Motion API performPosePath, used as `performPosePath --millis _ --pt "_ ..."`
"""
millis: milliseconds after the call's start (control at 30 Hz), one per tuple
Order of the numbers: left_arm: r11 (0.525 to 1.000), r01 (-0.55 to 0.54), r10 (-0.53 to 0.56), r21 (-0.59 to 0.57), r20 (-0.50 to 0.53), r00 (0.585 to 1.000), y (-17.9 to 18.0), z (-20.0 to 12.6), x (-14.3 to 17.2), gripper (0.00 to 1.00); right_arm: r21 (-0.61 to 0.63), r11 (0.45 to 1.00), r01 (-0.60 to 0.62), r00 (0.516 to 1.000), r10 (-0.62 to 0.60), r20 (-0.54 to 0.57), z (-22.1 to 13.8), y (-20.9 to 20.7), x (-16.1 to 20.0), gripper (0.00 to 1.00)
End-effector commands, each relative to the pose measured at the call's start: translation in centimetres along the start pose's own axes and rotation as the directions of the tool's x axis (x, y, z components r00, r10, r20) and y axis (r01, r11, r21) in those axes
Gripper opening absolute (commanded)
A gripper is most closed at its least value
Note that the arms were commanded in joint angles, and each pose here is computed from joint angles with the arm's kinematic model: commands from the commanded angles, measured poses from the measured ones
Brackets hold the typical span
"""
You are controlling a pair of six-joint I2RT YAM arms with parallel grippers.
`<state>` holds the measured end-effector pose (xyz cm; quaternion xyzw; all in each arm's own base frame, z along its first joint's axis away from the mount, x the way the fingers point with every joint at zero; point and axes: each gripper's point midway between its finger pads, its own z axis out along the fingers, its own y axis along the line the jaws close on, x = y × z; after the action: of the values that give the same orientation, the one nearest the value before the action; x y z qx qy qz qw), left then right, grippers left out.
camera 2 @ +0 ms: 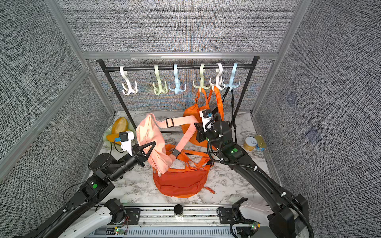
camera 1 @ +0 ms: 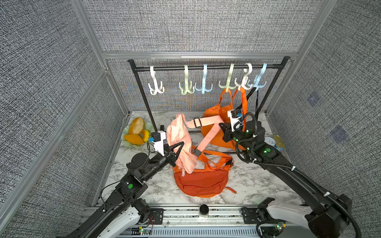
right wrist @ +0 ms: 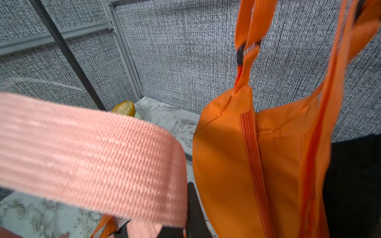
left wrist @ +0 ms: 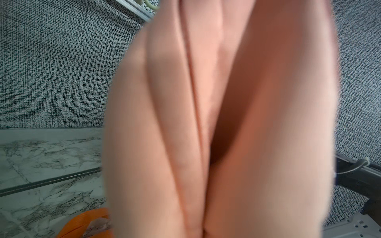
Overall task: Hang the bag on a hook
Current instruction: Hang the bag on the hook.
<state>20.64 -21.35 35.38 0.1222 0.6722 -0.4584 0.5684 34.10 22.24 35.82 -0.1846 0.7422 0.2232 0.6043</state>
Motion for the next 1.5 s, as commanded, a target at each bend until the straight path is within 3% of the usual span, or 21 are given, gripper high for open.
performPosePath --millis 0,267,467,767,933,1267,1467 --pt "1.000 0.005 -0.006 0.014 0.087 0.996 -0.6 -0.4 -2.0 0.00 0.052 0.998 0.032 0.999 -0.029 -0.045 -0.4 -0.3 -1.3 0.00" --pt "0.999 -0.009 0.000 0.050 0.163 0.987 -1.5 -1.6 -3.6 0.00 0.063 0.992 0.114 0.993 -0.116 0.030 -0.4 1.4 -9.3 0.00" --pt "0.998 -0.020 0.010 0.051 0.184 0.983 -1.9 -1.7 -4.5 0.00 0.111 0.980 0.163 0.986 -0.160 -0.033 1.2 1.3 -12.7 0.00" --pt "1.000 0.003 0.003 -0.028 0.215 0.977 -1.2 -0.3 -6.7 0.00 0.260 0.928 0.265 0.961 -0.231 -0.153 2.8 1.3 -14.2 0.00" --pt "0.967 0.049 -0.001 -0.251 0.187 0.982 2.1 1.6 -8.0 0.00 0.319 0.891 0.323 0.943 -0.276 -0.185 3.3 1.4 -14.4 0.00" --pt "0.972 0.041 -0.005 -0.233 0.156 0.988 2.0 4.8 -9.2 0.00 0.321 0.879 0.353 0.932 -0.300 -0.201 4.4 1.1 -14.2 0.00" --pt "0.974 0.039 -0.001 -0.223 0.166 0.986 1.8 5.2 -9.9 0.00 0.313 0.881 0.355 0.931 -0.303 -0.203 5.5 0.9 -14.2 0.00"
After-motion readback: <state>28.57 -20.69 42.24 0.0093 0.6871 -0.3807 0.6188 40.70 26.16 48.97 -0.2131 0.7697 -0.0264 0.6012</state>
